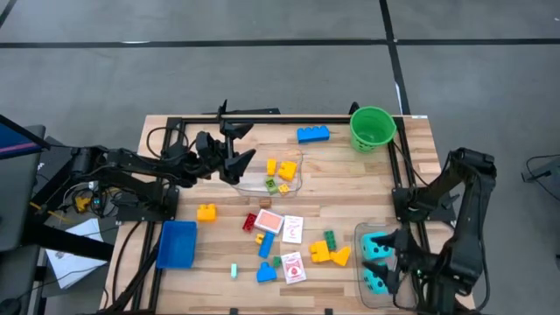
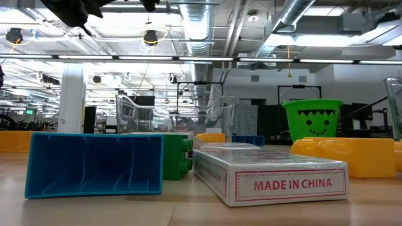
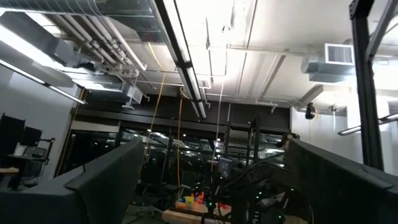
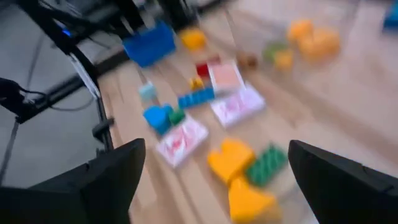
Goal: Pick & Place Toys
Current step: Put the yellow game piece into the top transparent bin
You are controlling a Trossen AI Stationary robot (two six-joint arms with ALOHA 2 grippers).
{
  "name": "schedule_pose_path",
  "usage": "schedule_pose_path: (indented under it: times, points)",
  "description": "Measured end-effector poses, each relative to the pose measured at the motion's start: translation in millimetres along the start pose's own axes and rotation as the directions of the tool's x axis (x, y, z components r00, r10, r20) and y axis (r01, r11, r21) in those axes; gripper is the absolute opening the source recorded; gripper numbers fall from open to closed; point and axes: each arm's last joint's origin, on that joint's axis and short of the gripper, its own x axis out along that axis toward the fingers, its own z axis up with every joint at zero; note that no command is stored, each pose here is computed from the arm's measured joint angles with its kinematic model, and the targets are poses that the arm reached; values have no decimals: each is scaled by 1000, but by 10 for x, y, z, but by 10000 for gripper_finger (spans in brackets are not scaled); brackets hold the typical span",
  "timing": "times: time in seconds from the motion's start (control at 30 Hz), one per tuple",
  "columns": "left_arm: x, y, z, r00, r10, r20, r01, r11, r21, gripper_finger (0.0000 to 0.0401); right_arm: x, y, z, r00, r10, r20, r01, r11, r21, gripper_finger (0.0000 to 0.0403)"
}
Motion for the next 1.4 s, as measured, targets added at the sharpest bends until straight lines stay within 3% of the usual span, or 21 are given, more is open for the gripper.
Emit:
schedule_pose_path:
  times: [0.23,0.47,0.77,0.9,1.03,1.13,1.23,1.4]
  points:
    - [-3,-26,-21,999,-35,-22,34,999,-10,392,78,23,-134,970,41,238,11,976,-215,384]
    - [-17,-109,-50,957,-284,-66,282,959,-26,392,36,-90,4,966,24,258,40,971,-237,384]
    - [-104,-282,-107,881,-395,-261,394,917,-60,392,108,-157,161,961,-35,275,128,935,-331,384]
    - [-267,-376,11,812,-384,-441,389,918,-84,392,150,-197,295,957,-65,282,165,923,-349,384]
    - [-560,-405,178,747,-143,-649,169,985,-24,392,182,-219,362,954,-86,286,193,908,-372,384]
    - [-798,-420,239,655,16,-755,33,998,50,392,208,-223,379,953,-99,288,208,902,-379,384]
    - [-963,-466,268,579,32,-814,11,999,47,392,237,-227,394,951,-116,285,224,898,-380,384]
    - [-1224,-531,219,384,-18,-923,19,1000,-11,392,252,-232,399,953,-132,273,233,895,-381,384]
